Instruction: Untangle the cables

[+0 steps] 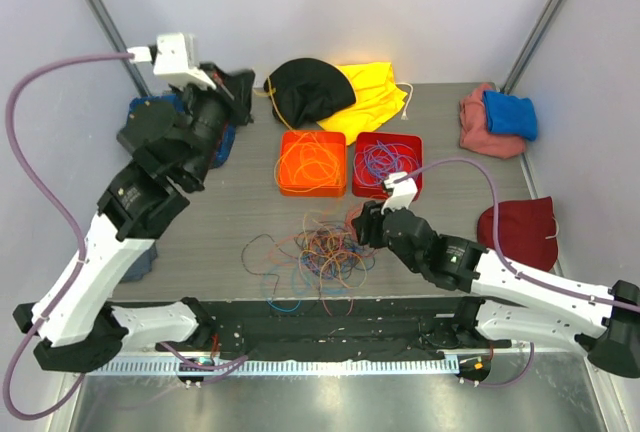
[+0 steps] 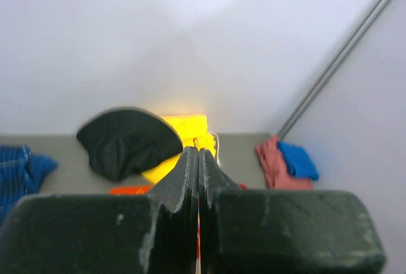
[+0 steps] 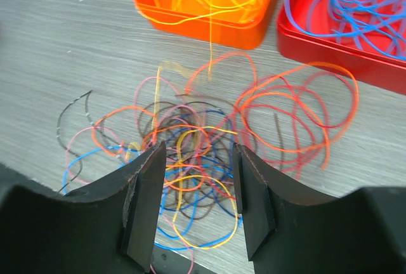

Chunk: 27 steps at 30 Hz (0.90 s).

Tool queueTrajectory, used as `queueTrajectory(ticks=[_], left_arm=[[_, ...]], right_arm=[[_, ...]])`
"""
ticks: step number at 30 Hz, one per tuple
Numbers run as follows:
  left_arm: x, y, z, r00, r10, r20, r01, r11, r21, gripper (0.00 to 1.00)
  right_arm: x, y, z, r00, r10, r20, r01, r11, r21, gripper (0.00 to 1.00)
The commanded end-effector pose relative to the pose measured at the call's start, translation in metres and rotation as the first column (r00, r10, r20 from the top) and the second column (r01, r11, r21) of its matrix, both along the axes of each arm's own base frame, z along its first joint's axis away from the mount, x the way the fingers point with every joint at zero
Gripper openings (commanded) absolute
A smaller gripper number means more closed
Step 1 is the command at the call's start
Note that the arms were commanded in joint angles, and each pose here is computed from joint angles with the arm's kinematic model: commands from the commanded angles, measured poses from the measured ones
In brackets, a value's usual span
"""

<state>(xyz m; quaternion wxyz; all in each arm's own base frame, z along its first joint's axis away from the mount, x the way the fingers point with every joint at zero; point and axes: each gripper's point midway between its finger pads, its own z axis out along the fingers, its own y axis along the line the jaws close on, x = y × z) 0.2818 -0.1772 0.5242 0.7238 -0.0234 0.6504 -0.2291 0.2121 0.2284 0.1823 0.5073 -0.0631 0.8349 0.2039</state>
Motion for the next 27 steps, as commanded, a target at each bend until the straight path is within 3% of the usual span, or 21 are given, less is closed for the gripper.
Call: queueTrajectory(ticks=[1,7,13,15,17,27], left_arm=[[-0.012,0.011,0.083,0.986,-0.001,0.167,0.009,0.999,-0.048,0.00],[-0.022,0.000,0.135,0.966,-0.076,0.248,0.098,0.992,-0.080,0.00],[-0.021,-0.005,0.129,0.967,-0.097,0.234,0.115,0.991,-0.065,0.00],[-0.023,-0.005,0.127,0.967,-0.105,0.232,0.125,0.989,-0.074,0.00],[-0.023,-0.007,0.124,0.968,-0.115,0.225,0.134,0.988,-0.072,0.00],[-0.027,-0.008,0.113,0.971,-0.137,0.197,0.154,0.985,-0.072,0.00]], right_arm=[[0.003,0.029,0.033,0.994,0.080,0.068,-0.085,0.994,0.075,0.54],[0.013,0.045,0.042,0.976,0.092,0.199,-0.107,0.992,0.064,0.58],[0.032,0.041,0.068,0.958,-0.001,0.286,-0.020,0.997,0.071,0.68],[0.045,0.043,0.068,0.953,-0.023,0.303,0.018,1.000,0.021,0.73],[0.058,0.049,0.056,0.956,-0.032,0.292,0.045,0.998,-0.035,0.74],[0.120,0.053,0.050,0.947,-0.159,0.278,0.179,0.982,-0.050,0.74]])
